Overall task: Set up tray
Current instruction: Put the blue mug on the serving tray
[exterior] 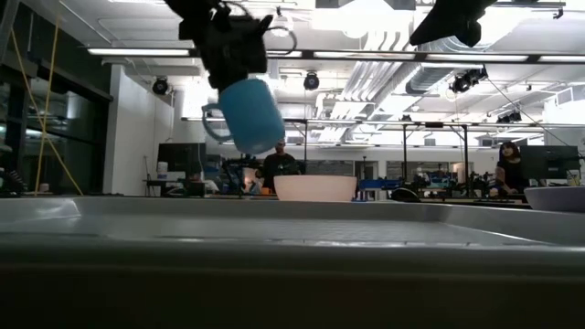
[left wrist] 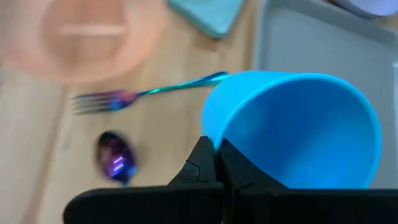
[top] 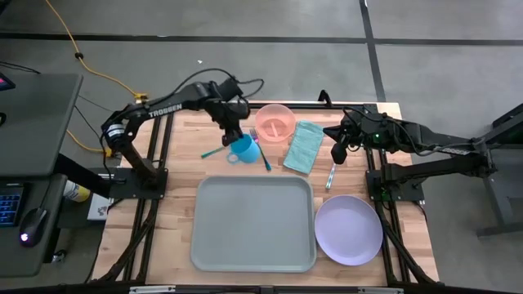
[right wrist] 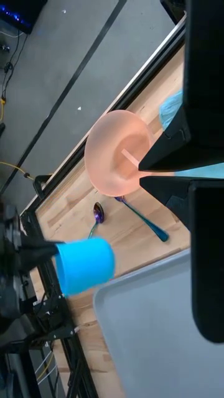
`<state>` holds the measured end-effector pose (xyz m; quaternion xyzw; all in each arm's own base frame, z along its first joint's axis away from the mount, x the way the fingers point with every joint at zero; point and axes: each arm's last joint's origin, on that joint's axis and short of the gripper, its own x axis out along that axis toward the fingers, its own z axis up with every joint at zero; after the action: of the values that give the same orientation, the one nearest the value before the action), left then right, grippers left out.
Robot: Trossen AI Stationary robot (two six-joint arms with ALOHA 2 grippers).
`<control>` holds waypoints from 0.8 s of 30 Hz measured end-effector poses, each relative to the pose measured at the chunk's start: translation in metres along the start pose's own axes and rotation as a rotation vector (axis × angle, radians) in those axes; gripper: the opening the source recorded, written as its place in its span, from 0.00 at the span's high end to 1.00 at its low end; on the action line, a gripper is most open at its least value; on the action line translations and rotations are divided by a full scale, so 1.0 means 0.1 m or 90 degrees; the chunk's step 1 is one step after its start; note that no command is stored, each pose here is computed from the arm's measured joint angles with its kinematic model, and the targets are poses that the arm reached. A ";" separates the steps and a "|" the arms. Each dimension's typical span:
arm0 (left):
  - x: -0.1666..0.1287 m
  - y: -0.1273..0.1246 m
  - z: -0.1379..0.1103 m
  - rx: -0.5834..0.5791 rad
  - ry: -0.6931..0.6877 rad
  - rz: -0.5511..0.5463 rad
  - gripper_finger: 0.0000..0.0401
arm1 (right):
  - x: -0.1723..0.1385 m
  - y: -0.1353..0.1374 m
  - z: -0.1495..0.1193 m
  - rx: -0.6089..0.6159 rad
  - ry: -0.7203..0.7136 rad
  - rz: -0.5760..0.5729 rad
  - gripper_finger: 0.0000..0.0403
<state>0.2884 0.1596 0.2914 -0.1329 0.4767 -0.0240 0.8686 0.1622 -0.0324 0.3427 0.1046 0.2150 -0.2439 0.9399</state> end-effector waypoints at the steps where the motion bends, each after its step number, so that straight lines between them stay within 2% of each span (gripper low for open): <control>1: 0.03 -0.07 0.02 0.007 0.001 -0.005 0.96 | 0.00 0.00 0.00 0.000 0.000 0.000 1.00; 7: 0.04 -0.48 0.24 0.037 -0.002 0.045 0.96 | 0.00 0.00 0.00 0.000 0.000 0.000 1.00; 15: -0.12 -1.04 0.60 0.076 -0.067 0.109 0.97 | 0.00 0.00 0.00 0.000 0.001 0.004 1.00; 21: -0.02 -1.25 0.75 0.089 -0.032 0.139 0.97 | -0.01 -0.03 0.01 -0.038 -0.017 -0.052 1.00; 24: 0.16 -1.31 0.86 0.099 -0.019 0.133 0.97 | -0.06 -0.05 0.04 -0.036 -0.035 -0.085 1.00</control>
<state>0.3802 0.0485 0.3556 -0.0150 0.4718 0.0319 0.8810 0.1562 -0.0357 0.3480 0.0565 0.2022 -0.3023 0.9298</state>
